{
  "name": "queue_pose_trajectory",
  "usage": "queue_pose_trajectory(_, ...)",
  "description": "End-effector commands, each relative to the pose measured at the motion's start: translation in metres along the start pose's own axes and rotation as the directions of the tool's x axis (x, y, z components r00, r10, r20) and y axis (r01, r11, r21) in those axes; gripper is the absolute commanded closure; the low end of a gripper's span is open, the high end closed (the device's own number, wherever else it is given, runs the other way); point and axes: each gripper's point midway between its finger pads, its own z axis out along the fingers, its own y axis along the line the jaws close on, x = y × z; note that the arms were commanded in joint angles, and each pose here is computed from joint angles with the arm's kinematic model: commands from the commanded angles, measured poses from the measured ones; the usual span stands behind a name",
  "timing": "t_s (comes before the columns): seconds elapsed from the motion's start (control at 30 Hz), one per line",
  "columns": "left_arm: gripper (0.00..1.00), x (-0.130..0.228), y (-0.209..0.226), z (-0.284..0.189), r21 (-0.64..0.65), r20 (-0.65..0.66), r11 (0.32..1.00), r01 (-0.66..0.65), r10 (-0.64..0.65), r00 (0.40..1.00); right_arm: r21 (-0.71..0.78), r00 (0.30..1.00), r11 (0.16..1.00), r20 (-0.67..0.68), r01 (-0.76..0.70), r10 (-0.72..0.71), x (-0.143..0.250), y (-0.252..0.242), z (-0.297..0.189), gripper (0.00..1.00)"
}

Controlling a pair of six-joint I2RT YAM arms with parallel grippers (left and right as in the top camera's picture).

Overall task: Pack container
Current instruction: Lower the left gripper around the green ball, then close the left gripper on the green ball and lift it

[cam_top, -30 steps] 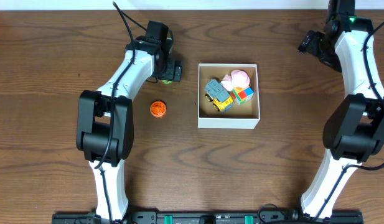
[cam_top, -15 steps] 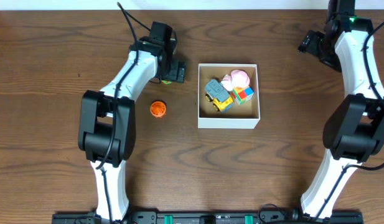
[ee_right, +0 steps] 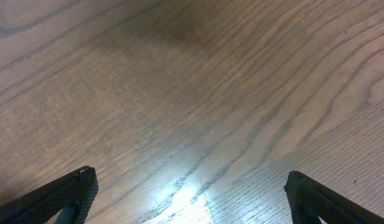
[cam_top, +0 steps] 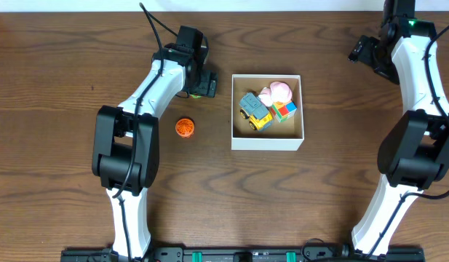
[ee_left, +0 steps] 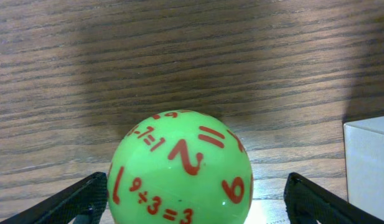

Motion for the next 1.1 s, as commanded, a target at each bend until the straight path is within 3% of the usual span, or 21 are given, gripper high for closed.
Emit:
queue_pose_trajectory(0.0, 0.15, 0.0048, 0.0025, 0.0047, -0.006, -0.013, 1.000, -0.010, 0.009, 1.000, 0.009, 1.000, 1.000, 0.011, -0.015, 0.015, -0.0012, -0.0020, -0.0041, 0.01)
queue_pose_trajectory(0.07, 0.19, 0.0049, 0.0026, 0.0047, -0.007, -0.014, 1.000, -0.010, 0.010, 1.000, 0.009, 1.000, 1.000, 0.011, -0.016, 0.016, -0.0014, -0.0026, -0.0040, 0.01)
queue_pose_trajectory(0.43, 0.19, 0.0049, 0.0026, 0.0047, -0.007, -0.014, 1.000, -0.010, 0.010, 1.000, 0.009, 1.000, 1.000, 0.011, -0.015, 0.015, -0.0013, -0.0024, -0.0040, 0.01)
queue_pose_trajectory(0.83, 0.37, 0.0049, 0.0026, 0.0047, -0.007, -0.014, 1.000, -0.010, 0.010, 1.000, 0.009, 1.000, 1.000, 0.011, -0.016, 0.016, -0.0013, -0.0024, -0.0040, 0.01)
queue_pose_trajectory(1.07, 0.38, 0.0048, 0.0025, 0.0047, -0.007, -0.013, 1.000, -0.010, 0.010, 1.000, 0.009, 1.000, 1.000, 0.011, -0.016, 0.016, -0.0014, -0.0026, -0.0040, 0.01)
